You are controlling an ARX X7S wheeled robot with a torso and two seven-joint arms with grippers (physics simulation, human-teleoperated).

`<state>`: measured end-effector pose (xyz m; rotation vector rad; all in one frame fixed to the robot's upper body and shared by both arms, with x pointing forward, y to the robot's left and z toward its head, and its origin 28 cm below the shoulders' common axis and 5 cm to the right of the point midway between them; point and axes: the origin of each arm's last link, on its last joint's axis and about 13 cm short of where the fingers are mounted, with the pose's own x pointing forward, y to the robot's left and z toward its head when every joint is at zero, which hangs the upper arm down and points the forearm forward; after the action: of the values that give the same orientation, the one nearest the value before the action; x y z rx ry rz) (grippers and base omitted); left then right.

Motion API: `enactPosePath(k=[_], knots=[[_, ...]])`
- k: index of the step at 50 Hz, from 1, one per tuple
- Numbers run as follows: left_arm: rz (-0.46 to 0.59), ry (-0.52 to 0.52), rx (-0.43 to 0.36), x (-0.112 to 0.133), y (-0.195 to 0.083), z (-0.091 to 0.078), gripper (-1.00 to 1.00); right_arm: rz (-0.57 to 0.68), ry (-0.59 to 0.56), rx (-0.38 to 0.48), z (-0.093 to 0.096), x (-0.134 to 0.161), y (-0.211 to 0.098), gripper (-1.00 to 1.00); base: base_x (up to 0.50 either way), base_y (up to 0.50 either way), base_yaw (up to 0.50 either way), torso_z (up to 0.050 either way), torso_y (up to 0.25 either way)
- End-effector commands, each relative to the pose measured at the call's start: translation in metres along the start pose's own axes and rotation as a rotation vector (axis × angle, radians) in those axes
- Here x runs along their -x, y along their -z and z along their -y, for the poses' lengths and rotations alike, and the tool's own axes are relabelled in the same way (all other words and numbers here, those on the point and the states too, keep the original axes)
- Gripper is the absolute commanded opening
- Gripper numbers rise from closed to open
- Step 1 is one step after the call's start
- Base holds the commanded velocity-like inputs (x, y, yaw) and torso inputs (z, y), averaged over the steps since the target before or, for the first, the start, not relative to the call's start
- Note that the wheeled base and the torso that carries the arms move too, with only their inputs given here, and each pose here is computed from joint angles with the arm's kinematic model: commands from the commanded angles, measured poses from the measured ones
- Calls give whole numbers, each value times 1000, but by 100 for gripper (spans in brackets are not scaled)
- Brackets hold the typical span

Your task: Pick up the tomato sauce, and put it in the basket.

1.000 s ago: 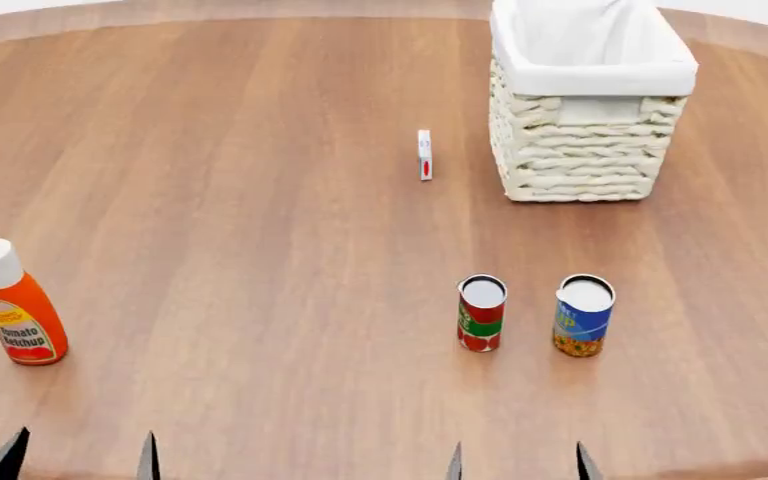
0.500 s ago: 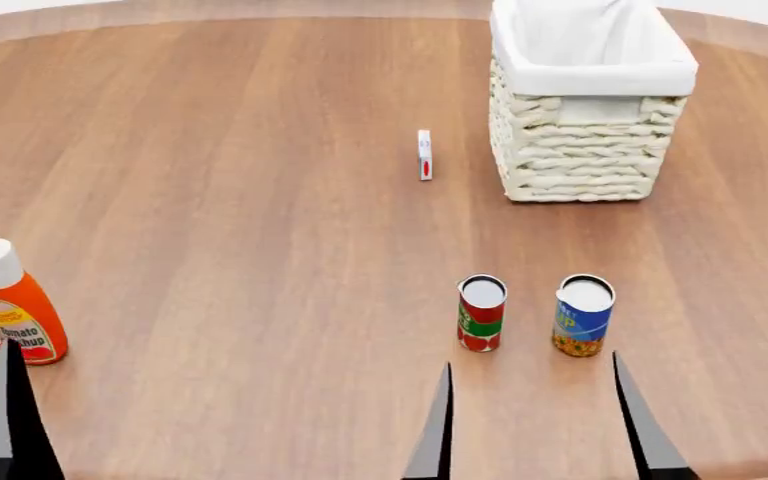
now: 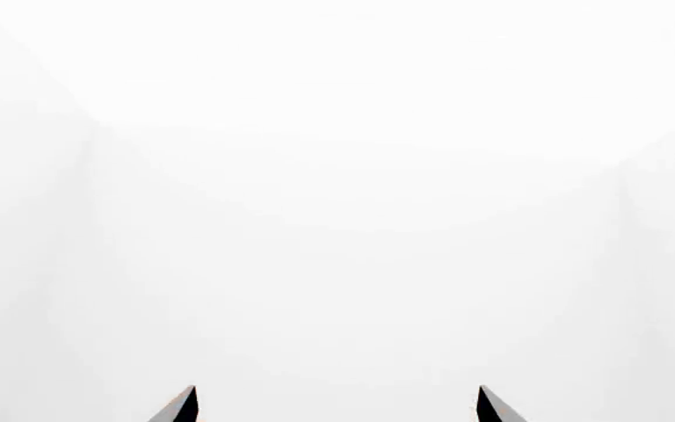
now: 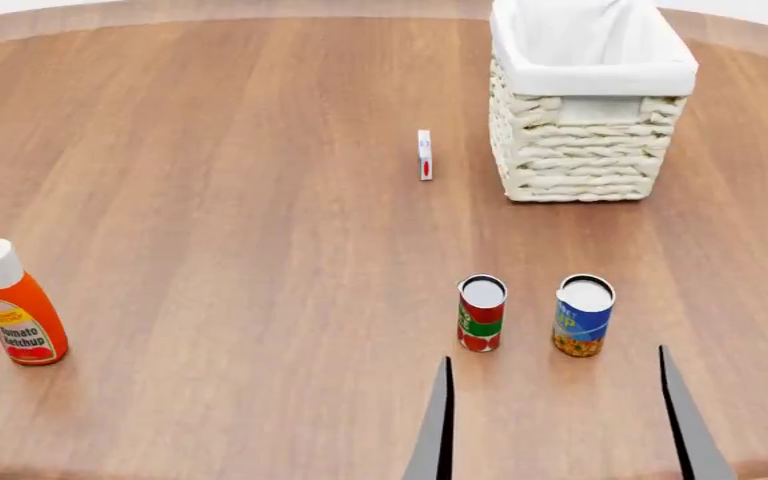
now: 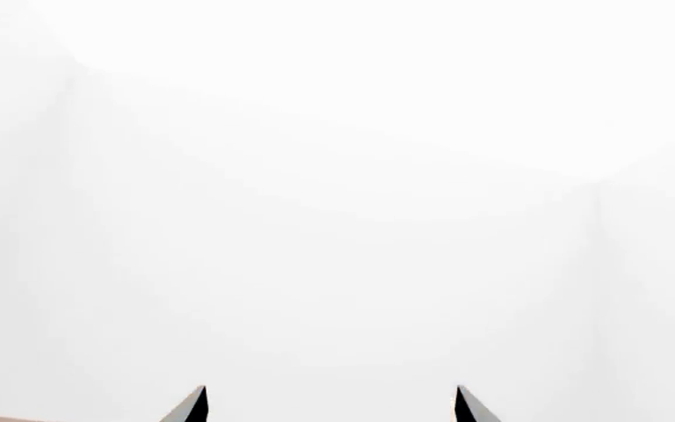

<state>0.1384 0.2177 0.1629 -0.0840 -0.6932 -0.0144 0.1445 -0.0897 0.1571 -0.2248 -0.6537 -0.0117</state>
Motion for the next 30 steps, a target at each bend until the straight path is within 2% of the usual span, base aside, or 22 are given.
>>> enactPosePath(k=[1, 12, 30], knots=[[14, 6, 6, 0, -2, 1, 100, 6, 3, 9, 1, 1, -1, 100, 0, 0, 0, 0, 0], [-2, 6, 11, -1, 0, 1, 100, -10, -6, 14, -1, 0, 3, 100, 48, 0, 0, 0, 0], [-3, 4, 12, 0, 0, 0, 100, -9, -11, 14, -1, 1, 3, 100, 211, 0, 0, 0, 0]])
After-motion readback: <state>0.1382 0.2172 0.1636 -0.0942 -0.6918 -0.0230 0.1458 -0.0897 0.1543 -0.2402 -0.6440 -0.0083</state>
